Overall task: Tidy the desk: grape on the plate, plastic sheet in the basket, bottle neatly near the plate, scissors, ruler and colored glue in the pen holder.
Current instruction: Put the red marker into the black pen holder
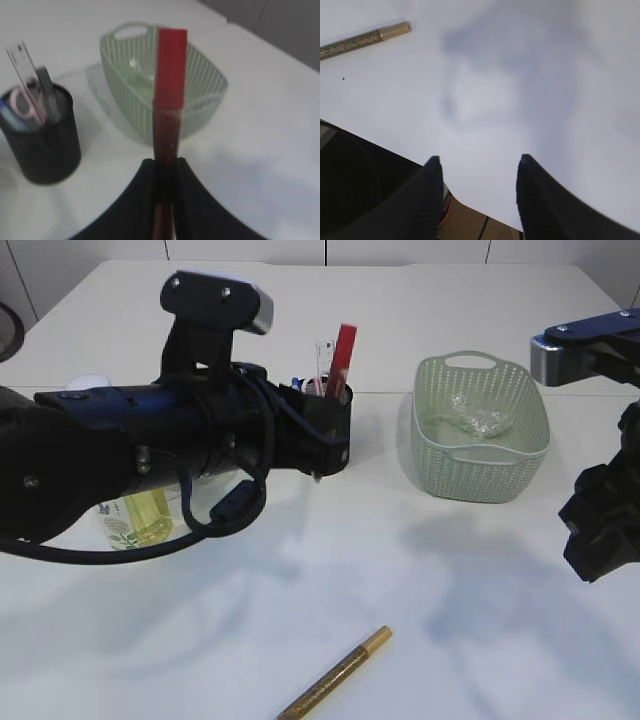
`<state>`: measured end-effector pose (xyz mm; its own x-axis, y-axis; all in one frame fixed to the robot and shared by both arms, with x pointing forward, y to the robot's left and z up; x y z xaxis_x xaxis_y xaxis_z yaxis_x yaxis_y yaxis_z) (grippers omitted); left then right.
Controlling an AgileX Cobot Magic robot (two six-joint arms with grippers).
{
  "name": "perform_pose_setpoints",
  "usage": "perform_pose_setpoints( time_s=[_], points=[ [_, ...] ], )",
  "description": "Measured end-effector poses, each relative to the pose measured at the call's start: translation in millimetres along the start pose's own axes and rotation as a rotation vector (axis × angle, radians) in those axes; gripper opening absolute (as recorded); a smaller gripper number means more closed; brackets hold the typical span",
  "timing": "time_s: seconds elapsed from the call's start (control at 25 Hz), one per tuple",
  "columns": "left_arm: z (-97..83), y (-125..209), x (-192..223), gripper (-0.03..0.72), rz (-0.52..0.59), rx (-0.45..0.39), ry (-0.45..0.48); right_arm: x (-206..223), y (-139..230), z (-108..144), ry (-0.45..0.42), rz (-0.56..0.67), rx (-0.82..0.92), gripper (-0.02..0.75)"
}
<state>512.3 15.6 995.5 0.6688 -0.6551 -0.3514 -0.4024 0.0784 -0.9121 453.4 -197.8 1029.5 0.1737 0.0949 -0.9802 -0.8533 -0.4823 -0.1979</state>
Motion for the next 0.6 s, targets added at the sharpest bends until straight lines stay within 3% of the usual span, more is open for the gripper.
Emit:
perform_pose_setpoints(
  time_s=[0.24,0.6],
  points=[
    [29.8,-34,12,0.059,-0.240,-0.015,-0.058,-1,0,0,0.000,-0.005,0.000,0.381],
    [67.6,-51,68,0.059,-0.318,-0.025,-0.128,-1,0,0,0.000,-0.005,0.000,0.382]
  ],
)
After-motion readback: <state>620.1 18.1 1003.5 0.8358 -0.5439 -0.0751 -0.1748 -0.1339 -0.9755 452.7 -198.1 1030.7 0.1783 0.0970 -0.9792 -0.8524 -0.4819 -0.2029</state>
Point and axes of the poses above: a point on each arm's last joint axis where the gripper is mounted, x pointing out along that axis toward the gripper, z along the wrist's bending axis when the last joint is at zero, y = z × x, the point moved 5 cm from there along x, pointing out along that axis toward the gripper, and after that the axes turned 5 degrees about -x, right-handed, at the moved point
